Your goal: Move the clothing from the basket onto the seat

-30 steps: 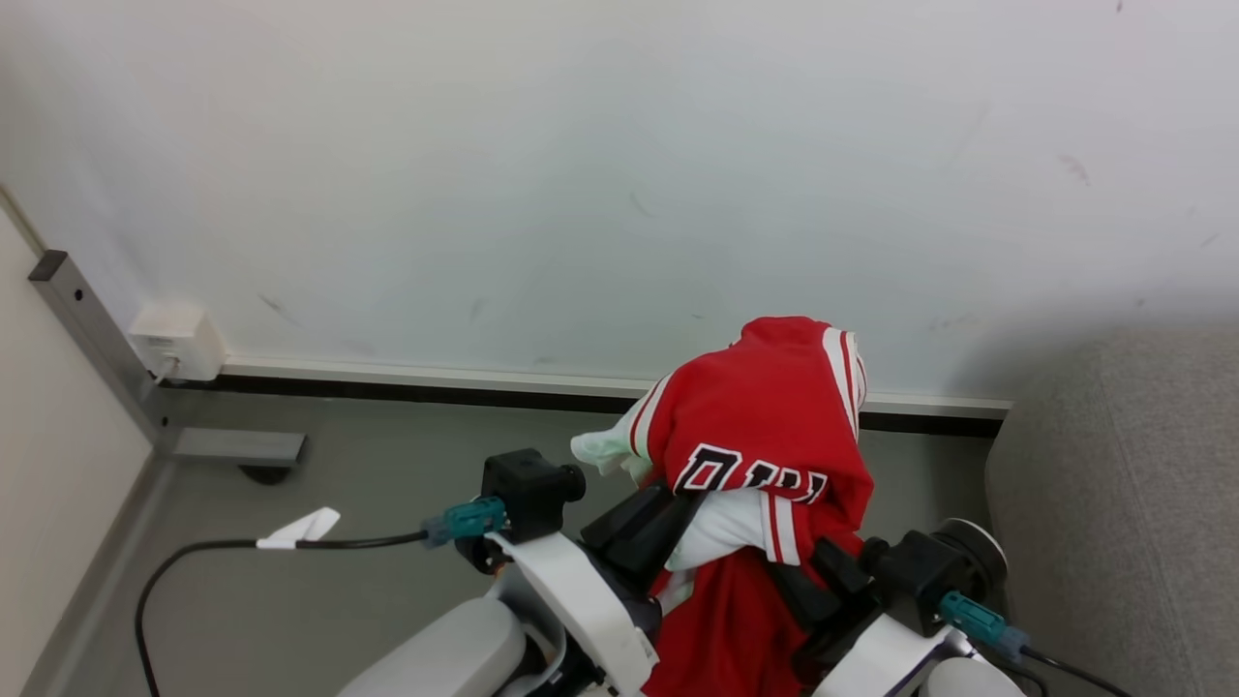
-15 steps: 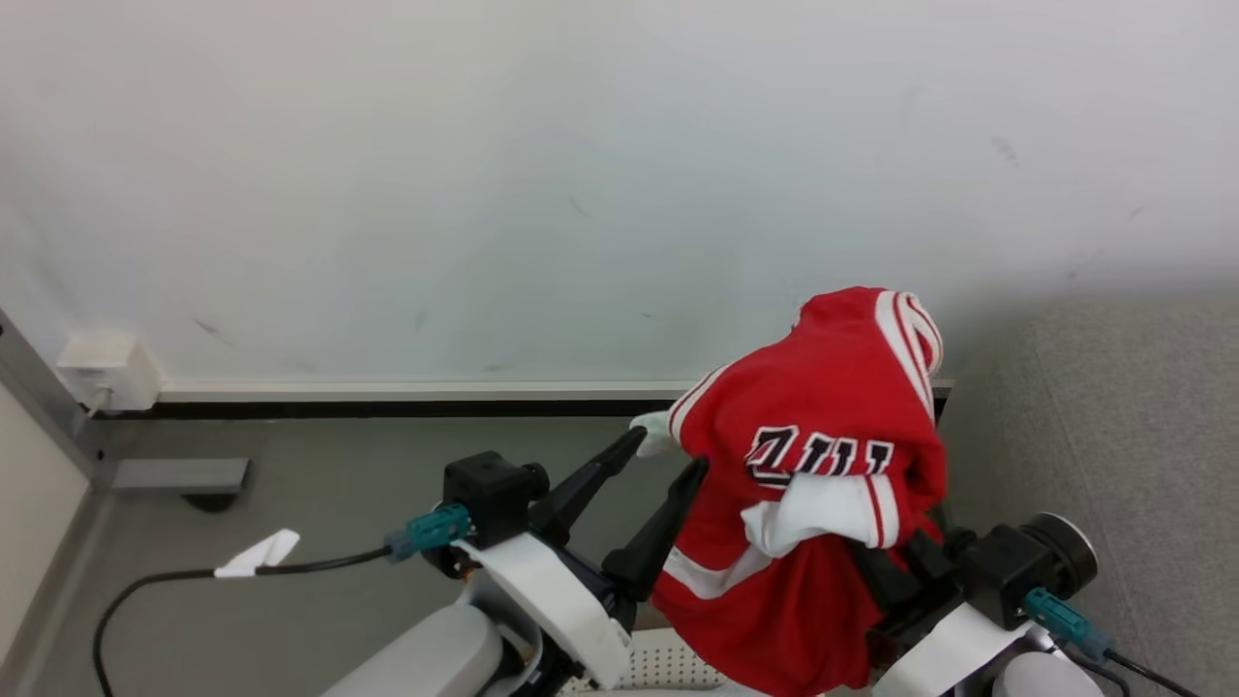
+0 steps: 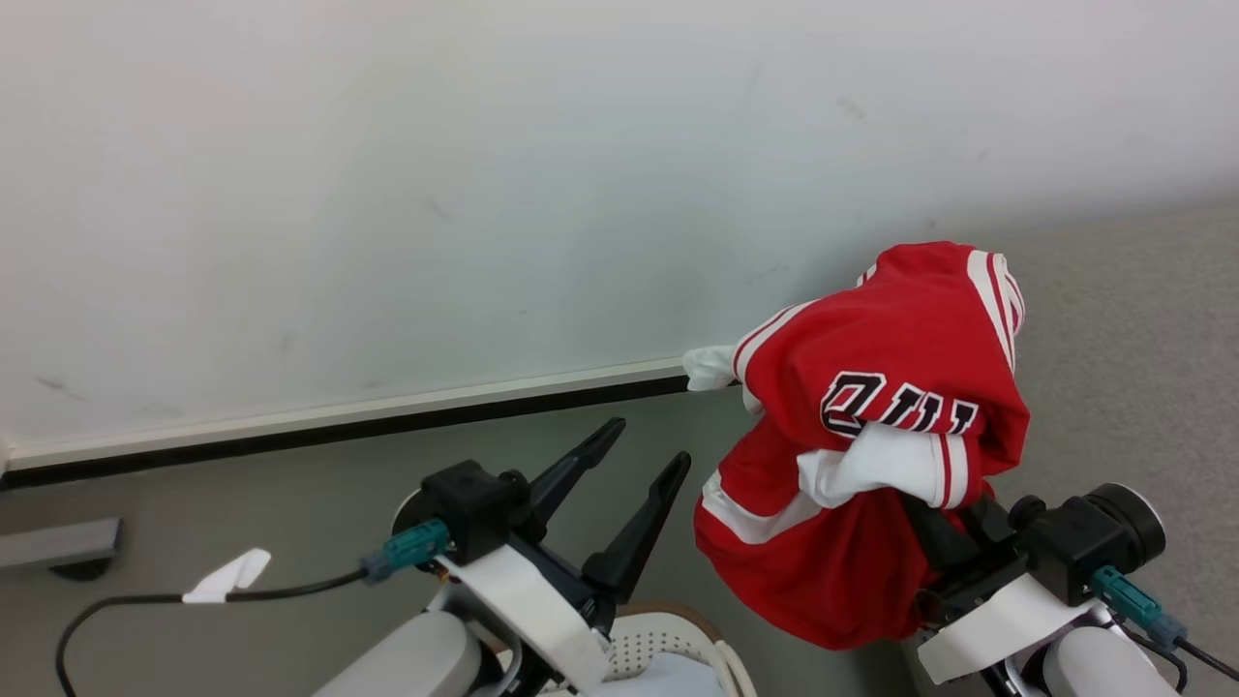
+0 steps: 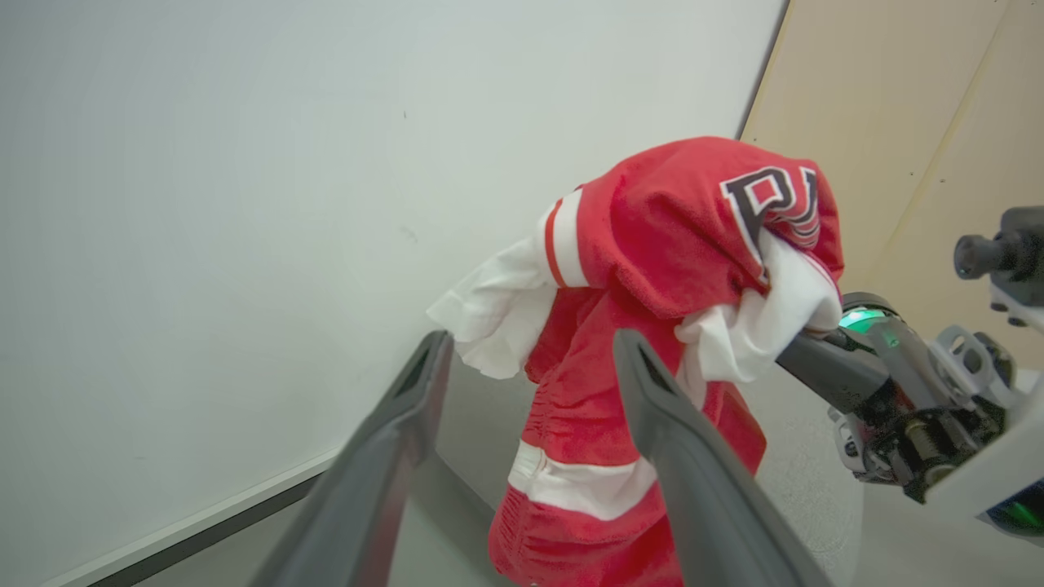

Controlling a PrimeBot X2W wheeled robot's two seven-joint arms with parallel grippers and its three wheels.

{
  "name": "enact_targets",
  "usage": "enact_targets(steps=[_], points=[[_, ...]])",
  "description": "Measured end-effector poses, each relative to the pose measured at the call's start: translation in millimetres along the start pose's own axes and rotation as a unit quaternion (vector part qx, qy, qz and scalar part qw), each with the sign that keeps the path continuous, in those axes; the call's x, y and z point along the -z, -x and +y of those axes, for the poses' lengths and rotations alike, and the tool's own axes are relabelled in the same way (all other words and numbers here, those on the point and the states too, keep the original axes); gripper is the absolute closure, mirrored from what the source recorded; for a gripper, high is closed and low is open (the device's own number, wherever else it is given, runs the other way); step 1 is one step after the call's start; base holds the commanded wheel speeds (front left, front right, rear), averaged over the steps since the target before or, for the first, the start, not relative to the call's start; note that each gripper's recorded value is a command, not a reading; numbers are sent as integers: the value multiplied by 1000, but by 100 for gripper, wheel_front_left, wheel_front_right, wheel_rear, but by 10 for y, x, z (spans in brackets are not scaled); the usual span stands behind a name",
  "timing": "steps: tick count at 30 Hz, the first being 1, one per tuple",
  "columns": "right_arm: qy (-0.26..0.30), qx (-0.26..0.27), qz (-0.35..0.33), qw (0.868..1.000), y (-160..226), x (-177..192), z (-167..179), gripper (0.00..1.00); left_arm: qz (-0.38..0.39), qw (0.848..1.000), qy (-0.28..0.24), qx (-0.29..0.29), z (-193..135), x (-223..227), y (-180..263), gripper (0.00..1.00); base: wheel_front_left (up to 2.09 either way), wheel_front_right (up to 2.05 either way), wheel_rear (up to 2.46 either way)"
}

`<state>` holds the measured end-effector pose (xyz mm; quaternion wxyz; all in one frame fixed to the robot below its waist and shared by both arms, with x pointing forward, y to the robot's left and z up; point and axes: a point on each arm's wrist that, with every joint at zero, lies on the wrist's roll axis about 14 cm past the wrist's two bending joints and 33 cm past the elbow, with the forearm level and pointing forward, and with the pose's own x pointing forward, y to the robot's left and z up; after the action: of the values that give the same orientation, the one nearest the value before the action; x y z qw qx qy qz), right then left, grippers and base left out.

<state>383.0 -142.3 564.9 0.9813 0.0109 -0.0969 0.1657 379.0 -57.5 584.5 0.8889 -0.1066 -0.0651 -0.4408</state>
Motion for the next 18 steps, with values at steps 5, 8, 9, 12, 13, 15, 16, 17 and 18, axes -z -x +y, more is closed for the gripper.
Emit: enact_targets(steps=[5,8,9,12,13,15,16,17,18], points=[[11,47,-3,999,189,-53,-269,100,7,999,2,38,-167,126,-134,0,0,0,0],[15,76,-3,997,313,-76,-423,100,11,998,-3,63,-260,190,-231,0,0,0,0],[17,85,-2,996,361,-73,-468,100,12,997,-2,71,-294,218,-261,0,0,0,0],[22,112,2,993,500,-77,-598,100,15,995,-6,98,-408,286,-347,0,0,0,0],[25,120,3,992,541,-80,-631,100,16,994,-6,104,-435,308,-375,0,0,0,0],[29,135,3,990,621,-97,-700,100,19,993,-5,117,-498,357,-425,0,0,0,0],[30,143,4,989,661,-104,-733,100,21,992,-2,126,-537,384,-445,0,0,0,0],[31,151,4,988,701,-111,-765,100,24,991,0,132,-572,414,-464,0,0,0,0],[31,158,5,987,740,-110,-788,100,25,990,2,138,-603,439,-482,0,0,0,0]])
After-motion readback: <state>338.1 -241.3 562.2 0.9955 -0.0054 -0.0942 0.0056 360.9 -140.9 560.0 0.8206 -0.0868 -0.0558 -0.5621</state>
